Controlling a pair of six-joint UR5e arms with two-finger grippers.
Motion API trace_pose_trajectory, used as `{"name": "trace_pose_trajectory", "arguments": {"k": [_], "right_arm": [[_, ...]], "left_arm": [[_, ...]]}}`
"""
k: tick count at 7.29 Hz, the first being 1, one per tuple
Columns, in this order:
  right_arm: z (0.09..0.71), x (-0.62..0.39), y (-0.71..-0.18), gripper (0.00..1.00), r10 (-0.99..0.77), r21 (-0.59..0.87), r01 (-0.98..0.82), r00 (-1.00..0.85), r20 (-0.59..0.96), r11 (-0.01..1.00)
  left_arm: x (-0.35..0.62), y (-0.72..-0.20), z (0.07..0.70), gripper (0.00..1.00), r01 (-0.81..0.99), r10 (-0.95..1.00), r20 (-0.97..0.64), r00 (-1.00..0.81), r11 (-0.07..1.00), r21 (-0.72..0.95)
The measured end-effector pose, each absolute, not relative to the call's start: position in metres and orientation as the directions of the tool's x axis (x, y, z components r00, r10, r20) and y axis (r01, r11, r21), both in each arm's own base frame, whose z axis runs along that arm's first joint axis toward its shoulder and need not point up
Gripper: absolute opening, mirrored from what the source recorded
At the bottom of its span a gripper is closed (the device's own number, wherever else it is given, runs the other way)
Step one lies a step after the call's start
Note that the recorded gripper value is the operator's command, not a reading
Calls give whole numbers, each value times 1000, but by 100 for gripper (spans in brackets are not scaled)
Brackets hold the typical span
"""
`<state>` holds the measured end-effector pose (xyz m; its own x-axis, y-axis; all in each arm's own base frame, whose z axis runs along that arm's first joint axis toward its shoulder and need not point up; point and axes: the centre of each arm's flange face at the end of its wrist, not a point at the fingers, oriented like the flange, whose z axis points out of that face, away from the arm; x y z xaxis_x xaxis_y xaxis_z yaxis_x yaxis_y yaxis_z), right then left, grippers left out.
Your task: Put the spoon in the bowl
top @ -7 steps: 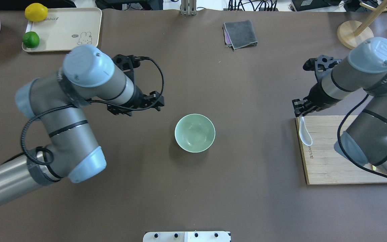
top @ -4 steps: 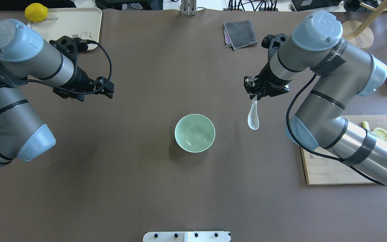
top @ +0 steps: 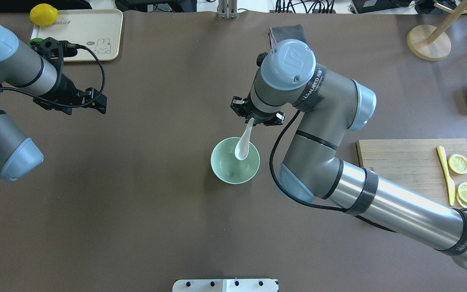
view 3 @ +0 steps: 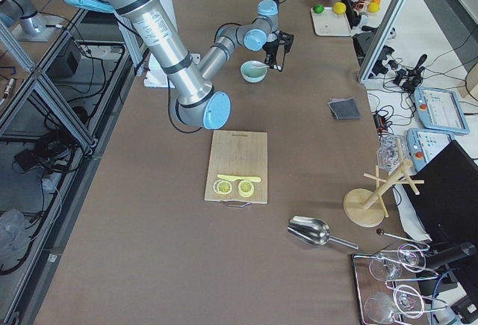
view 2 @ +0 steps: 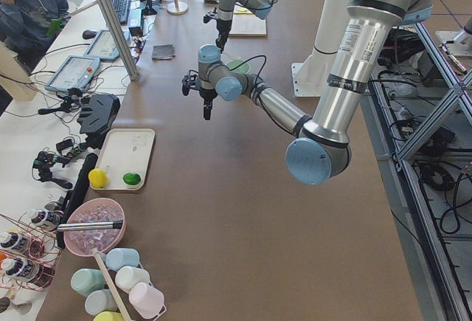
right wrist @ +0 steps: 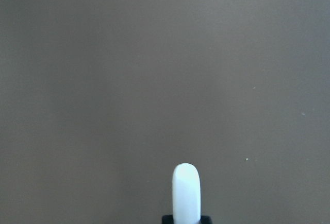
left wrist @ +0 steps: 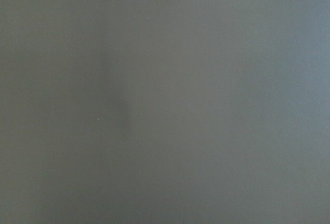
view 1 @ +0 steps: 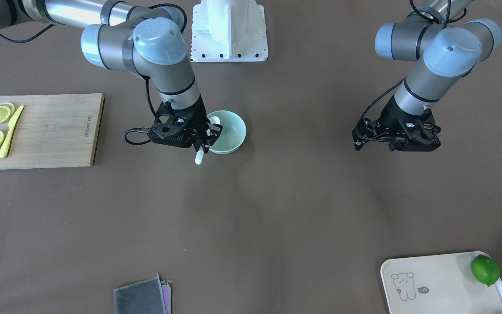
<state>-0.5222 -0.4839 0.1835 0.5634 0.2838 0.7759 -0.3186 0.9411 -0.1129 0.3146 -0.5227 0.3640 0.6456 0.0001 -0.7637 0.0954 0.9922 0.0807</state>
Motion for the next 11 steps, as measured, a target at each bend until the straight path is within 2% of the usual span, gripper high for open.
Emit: {"name": "trace_pose_trajectory", "arguments": {"k": [1, 4, 6, 8, 11], "right_arm": [[181, -536, -477, 99, 273, -94, -325, 568, 776, 941], [184, -538, -476, 100, 257, -60, -343, 565, 784, 937], [208, -489, -486, 100, 232, -41, -327, 571, 787, 944], [274, -383, -505, 100, 144, 9, -239, 614, 776, 971], [391, -205, -522, 100, -16, 88, -77, 657, 754, 993]], "left_arm": [[315, -523, 366, 97, 97, -4, -763, 647, 992, 77], [317, -524, 366, 97, 101, -10, -764, 645, 992, 72], [312, -523, 362, 97, 115, -19, -769, 639, 991, 71], [277, -535, 380, 97, 106, 18, -746, 665, 987, 118], [155, -540, 464, 97, -31, 181, -695, 696, 974, 224]]}}
